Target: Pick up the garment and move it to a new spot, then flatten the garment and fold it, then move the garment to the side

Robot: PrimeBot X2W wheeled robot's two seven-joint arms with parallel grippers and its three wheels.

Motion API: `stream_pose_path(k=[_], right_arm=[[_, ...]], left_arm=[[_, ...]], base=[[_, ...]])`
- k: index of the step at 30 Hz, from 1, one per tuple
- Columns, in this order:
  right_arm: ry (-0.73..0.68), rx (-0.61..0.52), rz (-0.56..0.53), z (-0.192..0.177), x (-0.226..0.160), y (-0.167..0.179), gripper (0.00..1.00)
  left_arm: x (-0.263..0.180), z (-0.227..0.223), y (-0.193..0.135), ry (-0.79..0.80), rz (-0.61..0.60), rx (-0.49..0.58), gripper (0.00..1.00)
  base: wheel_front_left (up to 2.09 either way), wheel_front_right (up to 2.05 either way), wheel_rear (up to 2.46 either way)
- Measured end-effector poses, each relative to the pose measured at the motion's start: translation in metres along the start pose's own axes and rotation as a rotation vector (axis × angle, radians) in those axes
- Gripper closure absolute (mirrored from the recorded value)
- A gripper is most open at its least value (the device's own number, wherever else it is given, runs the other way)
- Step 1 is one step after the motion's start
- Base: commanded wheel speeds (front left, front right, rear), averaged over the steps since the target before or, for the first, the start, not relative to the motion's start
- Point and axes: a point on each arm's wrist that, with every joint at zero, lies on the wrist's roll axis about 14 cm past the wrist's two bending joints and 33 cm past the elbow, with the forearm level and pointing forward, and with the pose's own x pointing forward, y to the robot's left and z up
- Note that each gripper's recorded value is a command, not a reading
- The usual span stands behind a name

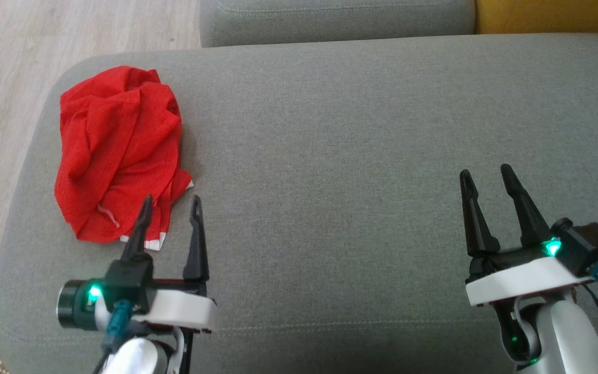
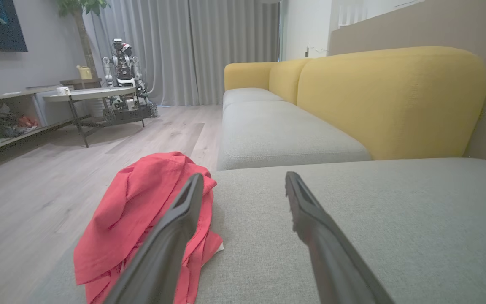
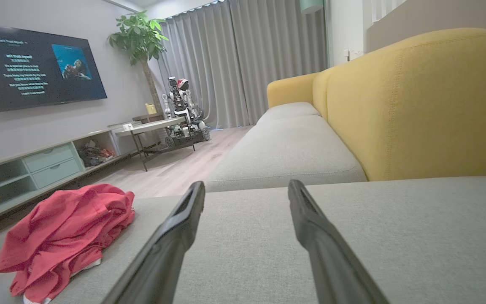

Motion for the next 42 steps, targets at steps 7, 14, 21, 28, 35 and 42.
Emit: stream_pose_path(k=[7, 14, 21, 28, 35, 42], right_arm=[[0.0, -0.075, 0.013, -0.001, 0.0, 0.001, 0.0], [0.003, -0.074, 0.013, -0.003, 0.0, 0.001, 0.0], [0.009, -0.062, 0.035, -0.006, 0.004, 0.008, 0.0], [0.025, -0.035, 0.132, -0.016, 0.014, 0.042, 0.0], [0.038, -0.007, 0.261, -0.025, 0.026, 0.087, 0.0], [0.068, 0.018, 0.386, -0.037, 0.025, 0.132, 0.0]], left_arm=[[0.0, 0.001, -0.005, -0.026, -0.035, 0.048, 0.0], [0.003, 0.001, 0.001, -0.029, -0.022, 0.04, 0.0], [-0.005, -0.012, 0.006, 0.014, -0.02, 0.03, 0.0], [-0.016, -0.01, 0.031, 0.016, 0.057, 0.041, 0.0], [-0.043, -0.008, 0.07, 0.028, 0.188, 0.06, 0.0], [-0.077, -0.008, 0.101, 0.043, 0.302, 0.072, 0.0]], base=[[0.0, 0.0, 0.0], [0.0, 0.0, 0.0], [0.0, 0.0, 0.0], [0.0, 0.0, 0.0], [0.0, 0.0, 0.0], [0.0, 0.0, 0.0]])
